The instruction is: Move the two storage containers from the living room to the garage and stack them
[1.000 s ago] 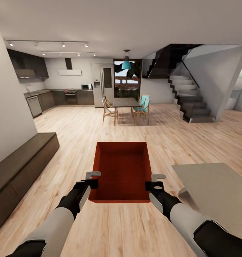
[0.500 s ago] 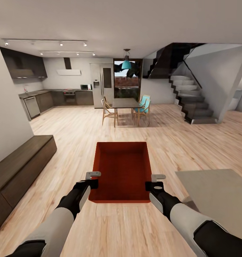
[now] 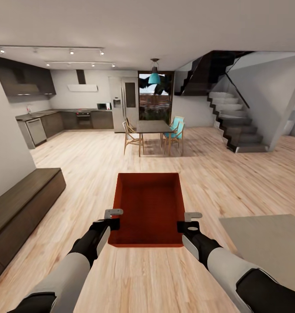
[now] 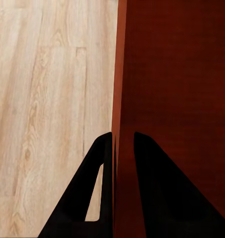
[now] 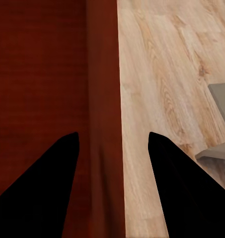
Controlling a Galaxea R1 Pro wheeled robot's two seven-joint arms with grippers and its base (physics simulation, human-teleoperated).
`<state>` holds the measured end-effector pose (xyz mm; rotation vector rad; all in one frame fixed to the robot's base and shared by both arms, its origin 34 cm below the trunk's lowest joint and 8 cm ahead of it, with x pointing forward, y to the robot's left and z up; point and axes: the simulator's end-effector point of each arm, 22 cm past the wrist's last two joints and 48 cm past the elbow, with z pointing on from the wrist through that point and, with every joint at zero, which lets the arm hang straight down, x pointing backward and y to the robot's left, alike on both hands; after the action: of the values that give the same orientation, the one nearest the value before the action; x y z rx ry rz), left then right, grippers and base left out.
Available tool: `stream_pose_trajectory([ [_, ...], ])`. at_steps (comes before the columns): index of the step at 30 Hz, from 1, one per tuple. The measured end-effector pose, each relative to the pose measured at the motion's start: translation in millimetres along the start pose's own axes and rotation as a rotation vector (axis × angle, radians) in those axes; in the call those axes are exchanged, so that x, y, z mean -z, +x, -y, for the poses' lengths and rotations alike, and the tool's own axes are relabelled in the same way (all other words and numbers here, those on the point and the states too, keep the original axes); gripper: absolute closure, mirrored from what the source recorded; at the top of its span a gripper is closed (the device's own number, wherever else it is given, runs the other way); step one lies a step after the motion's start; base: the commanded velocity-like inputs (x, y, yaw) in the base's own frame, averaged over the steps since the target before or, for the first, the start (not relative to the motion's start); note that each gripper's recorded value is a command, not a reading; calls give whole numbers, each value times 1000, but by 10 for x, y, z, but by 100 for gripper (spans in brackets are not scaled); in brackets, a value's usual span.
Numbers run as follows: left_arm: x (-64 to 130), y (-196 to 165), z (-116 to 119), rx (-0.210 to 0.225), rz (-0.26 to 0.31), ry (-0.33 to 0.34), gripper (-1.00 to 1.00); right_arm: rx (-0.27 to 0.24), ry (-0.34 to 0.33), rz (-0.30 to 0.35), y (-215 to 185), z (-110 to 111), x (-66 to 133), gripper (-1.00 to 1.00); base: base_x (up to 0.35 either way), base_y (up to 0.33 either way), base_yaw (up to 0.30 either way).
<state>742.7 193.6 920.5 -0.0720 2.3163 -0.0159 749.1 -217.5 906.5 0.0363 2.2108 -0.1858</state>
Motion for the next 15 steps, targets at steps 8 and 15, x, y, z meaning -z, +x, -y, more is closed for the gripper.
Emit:
stream_pose_trajectory([
  [8,-2,9,2,0,-2,0,100,0,1,-2,10,2,-1,100,322,0,0],
  [15,-4,17,5,0,-4,1,100,-1,1,-4,16,4,-1,100,322,0,0],
])
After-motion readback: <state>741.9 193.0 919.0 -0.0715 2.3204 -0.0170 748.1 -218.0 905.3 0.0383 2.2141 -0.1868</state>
